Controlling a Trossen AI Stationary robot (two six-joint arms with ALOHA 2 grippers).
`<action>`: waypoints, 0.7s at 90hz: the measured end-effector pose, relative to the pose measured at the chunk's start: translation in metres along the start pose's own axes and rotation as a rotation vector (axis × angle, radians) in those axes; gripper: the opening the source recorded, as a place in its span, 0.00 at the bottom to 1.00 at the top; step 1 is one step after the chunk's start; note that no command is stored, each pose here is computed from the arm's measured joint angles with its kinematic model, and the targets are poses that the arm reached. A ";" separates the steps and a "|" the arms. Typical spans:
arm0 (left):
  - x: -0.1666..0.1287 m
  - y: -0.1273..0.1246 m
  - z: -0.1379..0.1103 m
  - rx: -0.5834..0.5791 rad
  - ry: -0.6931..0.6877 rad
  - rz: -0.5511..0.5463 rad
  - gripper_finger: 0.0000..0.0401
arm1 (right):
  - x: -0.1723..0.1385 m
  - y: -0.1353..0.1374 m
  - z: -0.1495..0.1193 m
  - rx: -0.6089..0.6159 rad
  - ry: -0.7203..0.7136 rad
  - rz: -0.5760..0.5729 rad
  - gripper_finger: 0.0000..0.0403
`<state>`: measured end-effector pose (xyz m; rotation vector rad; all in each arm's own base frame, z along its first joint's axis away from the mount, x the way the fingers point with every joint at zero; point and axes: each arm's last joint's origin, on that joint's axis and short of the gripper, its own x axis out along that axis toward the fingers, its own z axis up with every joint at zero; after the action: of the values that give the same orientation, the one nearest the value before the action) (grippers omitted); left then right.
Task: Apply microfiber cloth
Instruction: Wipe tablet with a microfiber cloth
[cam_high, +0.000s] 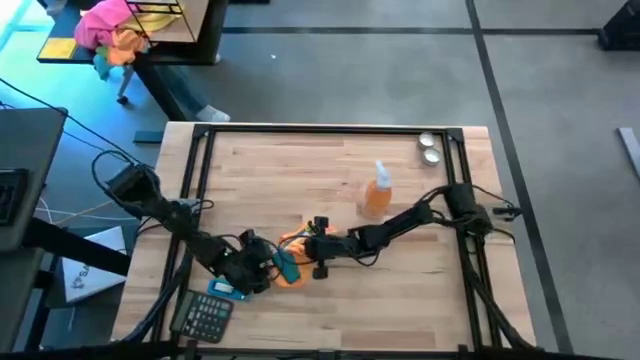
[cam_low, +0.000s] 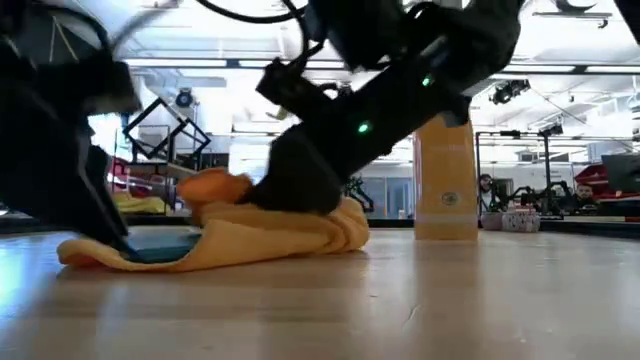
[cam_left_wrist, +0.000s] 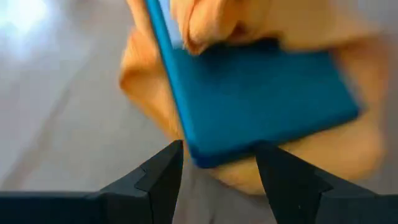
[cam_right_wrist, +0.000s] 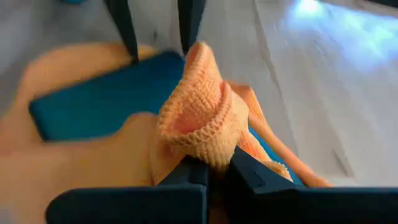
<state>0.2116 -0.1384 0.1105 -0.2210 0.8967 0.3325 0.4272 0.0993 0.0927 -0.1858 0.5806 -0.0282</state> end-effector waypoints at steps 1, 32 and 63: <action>0.001 0.001 0.000 -0.002 0.008 0.000 0.46 | 0.001 0.000 0.000 0.005 -0.005 0.004 0.00; 0.007 0.003 0.002 0.009 0.026 0.005 0.46 | 0.020 -0.003 -0.001 0.188 -0.174 0.153 0.00; 0.008 0.004 0.002 0.020 0.024 0.017 0.46 | 0.042 0.007 -0.022 0.231 -0.207 0.231 0.00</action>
<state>0.2162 -0.1321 0.1056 -0.1993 0.9256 0.3375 0.4502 0.0989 0.0510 0.1031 0.3855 0.1455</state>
